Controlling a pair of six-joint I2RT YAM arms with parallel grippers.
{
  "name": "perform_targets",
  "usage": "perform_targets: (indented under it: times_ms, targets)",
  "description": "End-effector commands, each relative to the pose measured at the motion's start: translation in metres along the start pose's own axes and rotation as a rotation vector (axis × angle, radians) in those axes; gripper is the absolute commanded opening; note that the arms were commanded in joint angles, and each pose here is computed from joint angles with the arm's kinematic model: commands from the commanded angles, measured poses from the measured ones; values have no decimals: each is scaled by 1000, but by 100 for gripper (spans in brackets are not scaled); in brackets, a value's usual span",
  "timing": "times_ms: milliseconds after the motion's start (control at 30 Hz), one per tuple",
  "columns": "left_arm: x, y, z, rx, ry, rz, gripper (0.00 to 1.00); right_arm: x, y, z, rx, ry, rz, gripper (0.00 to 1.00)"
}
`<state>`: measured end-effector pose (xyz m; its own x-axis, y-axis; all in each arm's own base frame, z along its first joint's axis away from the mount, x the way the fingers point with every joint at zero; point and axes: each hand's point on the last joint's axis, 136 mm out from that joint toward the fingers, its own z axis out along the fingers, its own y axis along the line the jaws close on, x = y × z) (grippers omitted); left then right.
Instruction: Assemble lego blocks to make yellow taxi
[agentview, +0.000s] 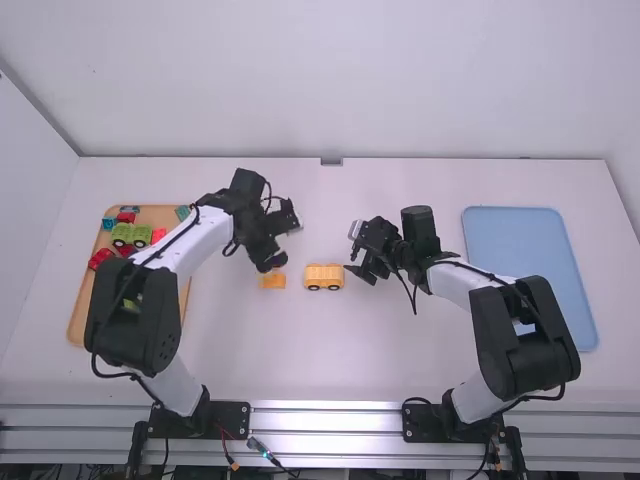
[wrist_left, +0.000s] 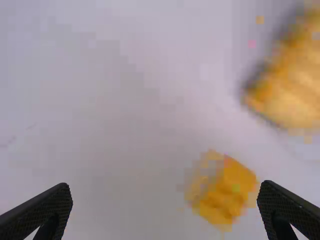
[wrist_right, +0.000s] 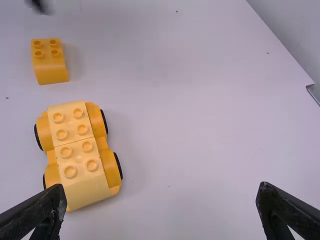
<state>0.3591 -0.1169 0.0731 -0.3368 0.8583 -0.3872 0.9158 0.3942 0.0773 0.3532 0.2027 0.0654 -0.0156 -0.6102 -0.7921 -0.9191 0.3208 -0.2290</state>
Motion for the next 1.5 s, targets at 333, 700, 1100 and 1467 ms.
perform_targets:
  times_ms: [333, 700, 1100, 1467]
  targets:
    - [-4, -23, -37, 94, -702, 355, 99, -31, 41, -10, -196, -207, -146, 99]
    - [11, -39, 0, 169, -722, 347, 100, -33, 67, -16, -283, -296, -139, 99]
    - [34, -35, 33, 205, -629, 330, 98, -10, 64, 20, -304, -379, -27, 99]
    - [45, -29, 53, 244, -626, 299, 88, -9, 57, 27, -299, -390, 11, 99]
